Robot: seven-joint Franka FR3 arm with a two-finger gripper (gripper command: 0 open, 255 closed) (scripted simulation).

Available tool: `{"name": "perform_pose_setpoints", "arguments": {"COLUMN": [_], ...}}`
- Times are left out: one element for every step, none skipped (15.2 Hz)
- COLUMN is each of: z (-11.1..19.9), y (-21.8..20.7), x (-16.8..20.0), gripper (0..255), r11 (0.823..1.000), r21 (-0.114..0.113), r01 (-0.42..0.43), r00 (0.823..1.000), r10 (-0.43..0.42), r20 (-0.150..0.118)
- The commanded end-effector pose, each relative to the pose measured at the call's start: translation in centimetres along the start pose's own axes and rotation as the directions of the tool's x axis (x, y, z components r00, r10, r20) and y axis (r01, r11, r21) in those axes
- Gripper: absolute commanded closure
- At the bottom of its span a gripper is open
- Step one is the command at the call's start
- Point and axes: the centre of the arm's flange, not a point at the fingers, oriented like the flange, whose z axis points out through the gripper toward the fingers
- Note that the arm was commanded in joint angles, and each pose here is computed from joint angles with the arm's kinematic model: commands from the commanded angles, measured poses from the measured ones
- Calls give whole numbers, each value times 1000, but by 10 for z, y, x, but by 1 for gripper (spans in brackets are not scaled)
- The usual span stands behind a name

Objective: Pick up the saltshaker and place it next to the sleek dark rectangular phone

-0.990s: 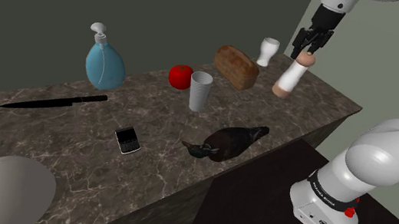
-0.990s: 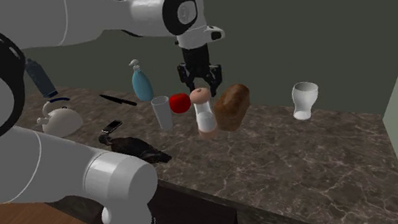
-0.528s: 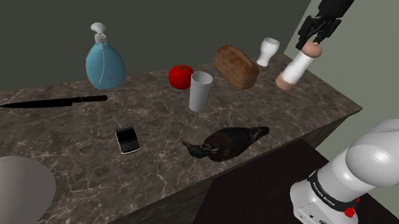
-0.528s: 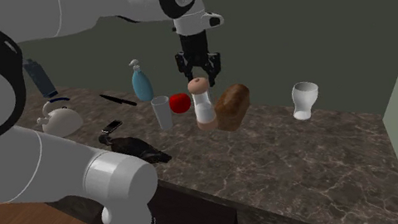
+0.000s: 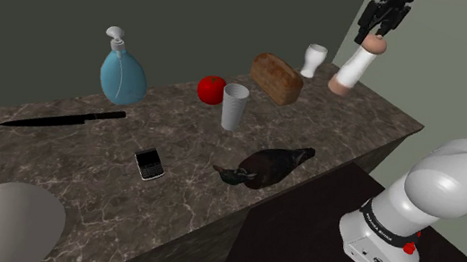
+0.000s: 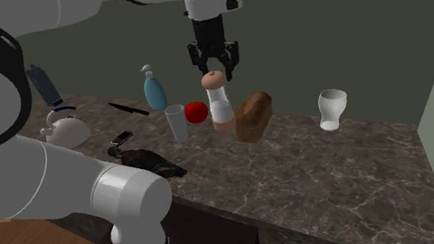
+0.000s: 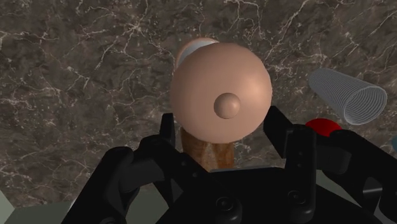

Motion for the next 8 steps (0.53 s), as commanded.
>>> {"name": "perform_pose_setpoints", "arguments": {"z": [-11,-17,-22,-27,-32,-38,-43,-48], "y": [-1,-1,-1,-1,-1,-1,-1,-1], "x": [1,1,2,2,2,3,3,4], "gripper": [255,255,255,255,255,255,255,255], "r11": [1000,1000,1000,1000,1000,1000,1000,1000], "r21": [0,0,0,0,0,0,0,0], "r01": [0,0,0,0,0,0,0,0], "r00": [1000,1000,1000,1000,1000,1000,1000,1000], "r10": [0,0,0,0,0,0,0,0], "r20": [0,0,0,0,0,0,0,0]}}
